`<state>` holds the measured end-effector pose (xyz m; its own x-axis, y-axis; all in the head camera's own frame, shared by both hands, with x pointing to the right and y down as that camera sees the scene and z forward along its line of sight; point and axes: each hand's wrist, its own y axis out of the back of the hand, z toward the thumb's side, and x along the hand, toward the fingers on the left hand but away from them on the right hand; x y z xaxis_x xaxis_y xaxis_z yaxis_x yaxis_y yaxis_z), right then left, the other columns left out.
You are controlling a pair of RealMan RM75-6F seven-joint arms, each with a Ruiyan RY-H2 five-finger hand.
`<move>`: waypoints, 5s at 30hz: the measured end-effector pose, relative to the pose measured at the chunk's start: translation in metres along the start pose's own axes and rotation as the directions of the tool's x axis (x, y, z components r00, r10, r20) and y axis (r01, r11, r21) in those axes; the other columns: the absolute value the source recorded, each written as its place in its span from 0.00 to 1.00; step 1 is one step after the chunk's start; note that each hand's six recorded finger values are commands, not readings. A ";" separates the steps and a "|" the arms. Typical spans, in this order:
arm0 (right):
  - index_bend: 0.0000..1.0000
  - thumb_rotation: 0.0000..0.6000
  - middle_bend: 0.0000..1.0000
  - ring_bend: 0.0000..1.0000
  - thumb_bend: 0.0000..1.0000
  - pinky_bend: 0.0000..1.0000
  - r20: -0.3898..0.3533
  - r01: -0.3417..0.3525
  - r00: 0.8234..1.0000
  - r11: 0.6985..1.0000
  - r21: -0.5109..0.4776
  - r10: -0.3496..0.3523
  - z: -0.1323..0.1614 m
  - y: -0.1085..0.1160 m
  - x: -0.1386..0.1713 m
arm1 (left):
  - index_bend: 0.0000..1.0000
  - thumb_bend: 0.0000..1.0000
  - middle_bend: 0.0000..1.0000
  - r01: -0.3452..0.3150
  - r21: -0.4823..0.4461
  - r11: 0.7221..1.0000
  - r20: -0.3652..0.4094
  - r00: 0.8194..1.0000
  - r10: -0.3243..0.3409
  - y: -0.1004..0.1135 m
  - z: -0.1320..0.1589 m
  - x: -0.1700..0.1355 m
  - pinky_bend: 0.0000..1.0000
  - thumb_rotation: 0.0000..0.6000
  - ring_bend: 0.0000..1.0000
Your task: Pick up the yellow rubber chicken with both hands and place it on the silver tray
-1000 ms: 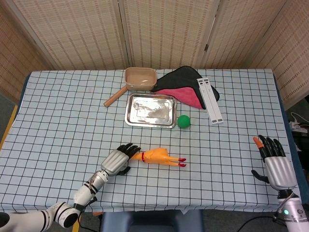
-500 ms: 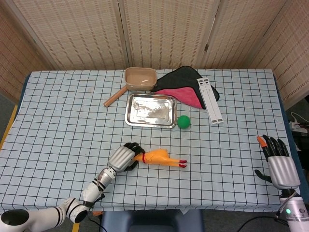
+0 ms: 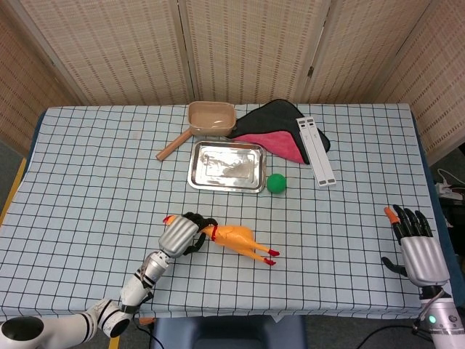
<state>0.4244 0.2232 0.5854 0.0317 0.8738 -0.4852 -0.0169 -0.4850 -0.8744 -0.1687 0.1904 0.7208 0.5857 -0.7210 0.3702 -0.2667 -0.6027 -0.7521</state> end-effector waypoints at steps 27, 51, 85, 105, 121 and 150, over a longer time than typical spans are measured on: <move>0.00 1.00 0.00 0.00 0.11 0.00 -0.462 -0.344 0.868 0.892 -0.292 0.184 0.202 0.006 -0.052 | 0.76 0.76 0.59 -0.039 -0.152 0.988 -0.030 0.999 0.035 0.024 0.008 -0.018 0.46 1.00 0.42; 0.91 1.00 0.71 0.82 0.17 1.00 -0.505 -0.451 0.841 0.770 -0.452 0.195 0.325 -0.027 -0.104 | 0.76 0.76 0.59 -0.041 -0.195 0.980 -0.012 0.999 0.040 0.038 0.018 -0.022 0.46 1.00 0.42; 0.00 1.00 0.00 0.00 0.05 0.01 -0.624 -0.523 0.753 0.765 -0.376 0.209 0.307 -0.006 -0.090 | 0.76 0.77 0.59 -0.046 -0.229 0.972 -0.052 0.998 0.035 0.049 0.007 -0.022 0.46 1.00 0.42; 1.00 1.00 0.80 0.95 0.39 1.00 -0.600 -0.470 0.794 0.724 -0.505 0.097 0.313 -0.002 -0.094 | 0.76 0.76 0.59 -0.039 -0.239 0.970 -0.042 0.999 0.030 0.050 0.009 -0.025 0.46 1.00 0.42; 0.00 1.00 0.00 0.00 0.07 0.05 -0.630 -0.546 0.743 0.749 -0.375 0.226 0.301 -0.011 -0.086 | 0.76 0.76 0.59 -0.043 -0.225 0.974 -0.064 0.998 0.029 0.052 -0.001 -0.021 0.46 1.00 0.42; 0.00 1.00 0.00 0.00 0.03 0.00 -0.453 -0.271 0.889 0.879 -0.392 0.072 0.138 0.042 -0.054 | 0.76 0.76 0.59 -0.042 -0.137 0.990 -0.265 0.964 0.004 0.044 -0.062 0.095 0.46 1.00 0.42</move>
<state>0.2837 0.1605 0.5750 0.4799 0.7254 -0.4935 0.3688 -0.6772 -0.6367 -0.1724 0.0736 0.7567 0.3614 -0.7881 0.4983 -0.3930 -0.6134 -0.6850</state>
